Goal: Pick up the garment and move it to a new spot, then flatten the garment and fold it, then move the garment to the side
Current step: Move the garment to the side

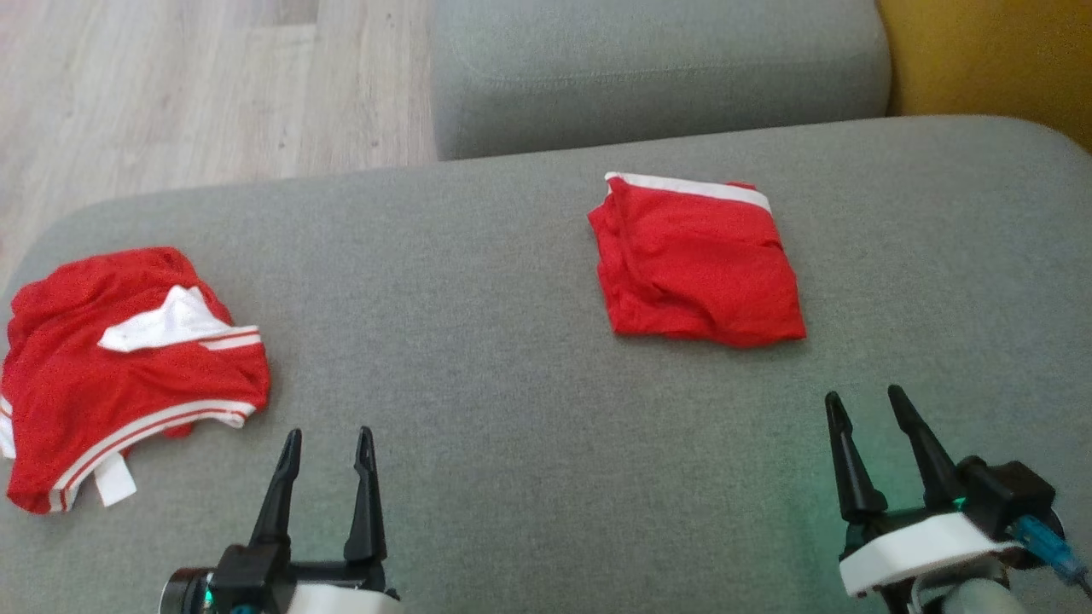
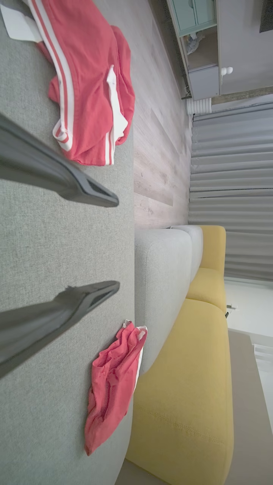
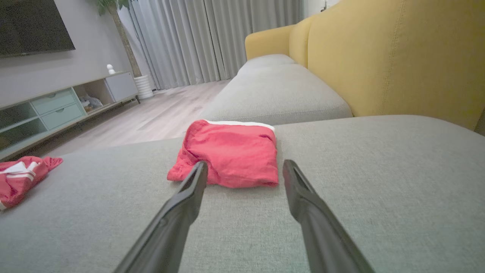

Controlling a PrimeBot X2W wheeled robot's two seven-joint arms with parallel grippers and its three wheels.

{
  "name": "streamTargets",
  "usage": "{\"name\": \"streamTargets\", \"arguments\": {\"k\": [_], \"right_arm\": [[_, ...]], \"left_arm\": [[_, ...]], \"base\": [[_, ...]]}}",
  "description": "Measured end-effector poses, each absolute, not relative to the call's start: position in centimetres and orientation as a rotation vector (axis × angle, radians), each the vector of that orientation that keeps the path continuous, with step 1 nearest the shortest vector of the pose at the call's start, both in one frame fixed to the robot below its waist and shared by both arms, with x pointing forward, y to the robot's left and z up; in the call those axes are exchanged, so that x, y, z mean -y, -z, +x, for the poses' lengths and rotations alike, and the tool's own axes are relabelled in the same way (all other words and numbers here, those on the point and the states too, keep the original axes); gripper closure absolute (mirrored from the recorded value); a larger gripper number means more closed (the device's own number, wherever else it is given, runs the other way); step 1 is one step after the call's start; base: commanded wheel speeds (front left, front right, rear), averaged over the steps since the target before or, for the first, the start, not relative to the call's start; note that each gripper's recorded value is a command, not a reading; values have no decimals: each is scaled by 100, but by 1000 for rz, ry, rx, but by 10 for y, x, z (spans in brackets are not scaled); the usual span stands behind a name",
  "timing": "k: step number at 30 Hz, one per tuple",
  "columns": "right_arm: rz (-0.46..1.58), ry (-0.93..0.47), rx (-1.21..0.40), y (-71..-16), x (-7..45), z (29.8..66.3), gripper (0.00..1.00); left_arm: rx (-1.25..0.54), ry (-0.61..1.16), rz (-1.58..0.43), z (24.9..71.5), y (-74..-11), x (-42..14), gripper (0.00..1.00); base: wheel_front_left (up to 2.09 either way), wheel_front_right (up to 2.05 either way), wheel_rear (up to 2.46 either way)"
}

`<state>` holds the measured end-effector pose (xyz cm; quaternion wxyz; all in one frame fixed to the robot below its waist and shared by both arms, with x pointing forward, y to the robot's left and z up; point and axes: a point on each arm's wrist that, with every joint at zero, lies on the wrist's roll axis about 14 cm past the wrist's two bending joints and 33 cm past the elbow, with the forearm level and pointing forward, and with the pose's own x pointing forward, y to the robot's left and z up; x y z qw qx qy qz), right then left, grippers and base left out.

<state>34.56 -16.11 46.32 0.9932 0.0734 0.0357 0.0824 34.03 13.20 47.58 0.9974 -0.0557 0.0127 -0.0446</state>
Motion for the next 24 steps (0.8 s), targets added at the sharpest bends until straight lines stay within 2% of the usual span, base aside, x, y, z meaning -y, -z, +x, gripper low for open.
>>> {"name": "streamTargets", "arguments": {"k": [3,6,11,15,22,23,24], "right_arm": [[131,-154,-139,-442,165,347,0],[118,-160,-181,-430,163,364,0],[131,-160,-158,-440,165,432,0],[101,-145,-228,-433,176,482,0],[107,-158,-449,-379,164,526,0],[120,-164,-486,-369,160,528,51],[126,-172,-504,-361,156,531,93]], "left_arm": [[-36,91,-114,344,-473,-131,0],[-53,98,-120,351,-467,-129,0],[-50,113,-127,379,-466,-126,0],[-59,127,-133,399,-459,-121,0],[-100,147,-128,425,-437,-118,0],[-104,147,-128,430,-433,-118,0],[-110,145,-127,433,-429,-119,0]], "base": [[0,0,0],[0,0,0],[0,0,0],[0,0,0],[0,0,0],[0,0,0],[0,0,0]]}}
